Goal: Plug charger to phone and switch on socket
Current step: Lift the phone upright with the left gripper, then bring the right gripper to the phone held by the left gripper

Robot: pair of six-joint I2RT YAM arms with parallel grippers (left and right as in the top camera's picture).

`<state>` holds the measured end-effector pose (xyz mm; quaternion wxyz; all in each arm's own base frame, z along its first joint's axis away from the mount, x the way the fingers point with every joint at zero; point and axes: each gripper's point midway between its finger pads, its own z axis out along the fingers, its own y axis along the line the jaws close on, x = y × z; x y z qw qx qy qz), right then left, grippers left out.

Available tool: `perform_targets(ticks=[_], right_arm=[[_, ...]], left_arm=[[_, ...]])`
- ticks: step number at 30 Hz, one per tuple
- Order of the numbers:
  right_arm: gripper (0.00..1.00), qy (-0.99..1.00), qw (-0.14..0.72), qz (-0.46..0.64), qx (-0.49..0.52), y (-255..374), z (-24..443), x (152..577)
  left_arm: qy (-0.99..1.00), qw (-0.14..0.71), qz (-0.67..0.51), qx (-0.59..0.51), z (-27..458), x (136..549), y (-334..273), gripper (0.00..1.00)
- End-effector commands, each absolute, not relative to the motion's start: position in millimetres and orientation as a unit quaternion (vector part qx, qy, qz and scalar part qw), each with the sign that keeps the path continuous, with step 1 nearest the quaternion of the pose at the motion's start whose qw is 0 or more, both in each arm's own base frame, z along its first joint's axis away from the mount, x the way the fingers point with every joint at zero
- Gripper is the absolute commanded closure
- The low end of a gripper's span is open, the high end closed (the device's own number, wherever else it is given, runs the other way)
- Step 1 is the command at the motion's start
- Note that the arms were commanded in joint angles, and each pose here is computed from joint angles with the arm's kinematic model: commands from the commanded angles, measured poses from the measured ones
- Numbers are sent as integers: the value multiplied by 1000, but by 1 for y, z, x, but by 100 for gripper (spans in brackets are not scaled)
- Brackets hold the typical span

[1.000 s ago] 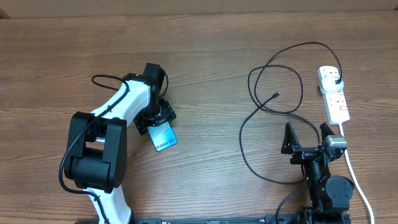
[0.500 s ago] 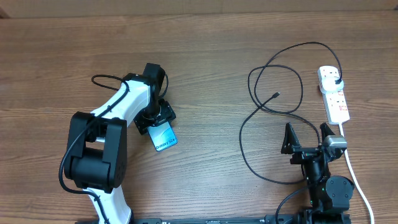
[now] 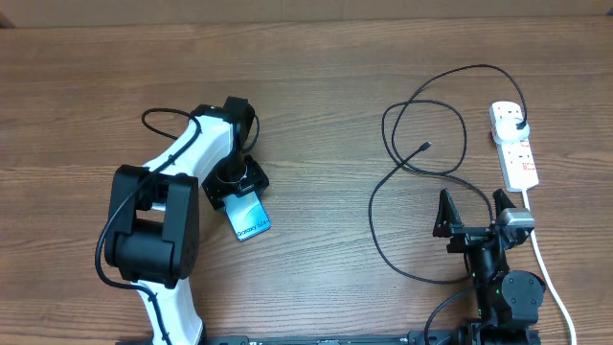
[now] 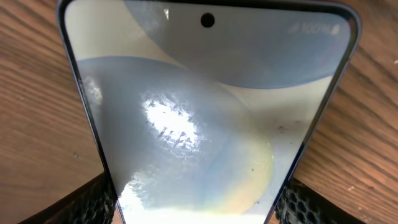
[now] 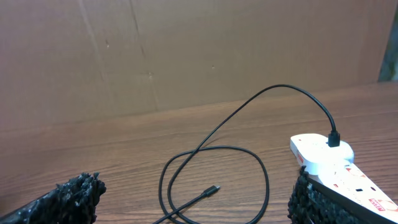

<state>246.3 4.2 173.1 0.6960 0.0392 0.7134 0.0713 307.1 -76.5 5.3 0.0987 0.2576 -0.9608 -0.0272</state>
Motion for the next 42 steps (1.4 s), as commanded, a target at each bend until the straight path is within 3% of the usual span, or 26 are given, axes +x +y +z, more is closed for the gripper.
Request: perform_targets(ticks=[1, 21, 23, 26, 30, 32, 36, 40, 42], right_arm=[[0, 712, 698, 70, 37, 4, 172, 246], [0, 711, 697, 81, 33, 8, 172, 246], [0, 709, 690, 136, 54, 17, 173, 245], [0, 690, 615, 352, 146, 49, 177, 238], [0, 678, 422, 569, 195, 101, 177, 211], [0, 682, 378, 599, 186, 112, 176, 201], [0, 682, 377, 599, 184, 113, 176, 201], [0, 683, 450, 565, 108, 112, 188, 201], [0, 686, 441, 572, 84, 118, 191, 194]], left_arm=[[-966, 94, -6, 242, 17, 320, -83, 40], [-949, 196, 221, 112, 86, 302, -159, 39], [-943, 205, 239, 109, 90, 299, -164, 40], [-932, 217, 269, 114, 98, 298, -173, 40], [-919, 225, 303, 115, 106, 297, -183, 40], [-913, 229, 317, 114, 109, 296, -187, 40], [-898, 240, 351, 114, 119, 295, -196, 39], [-892, 243, 364, 116, 123, 295, -199, 40], [-892, 243, 364, 116, 123, 295, -199, 39]])
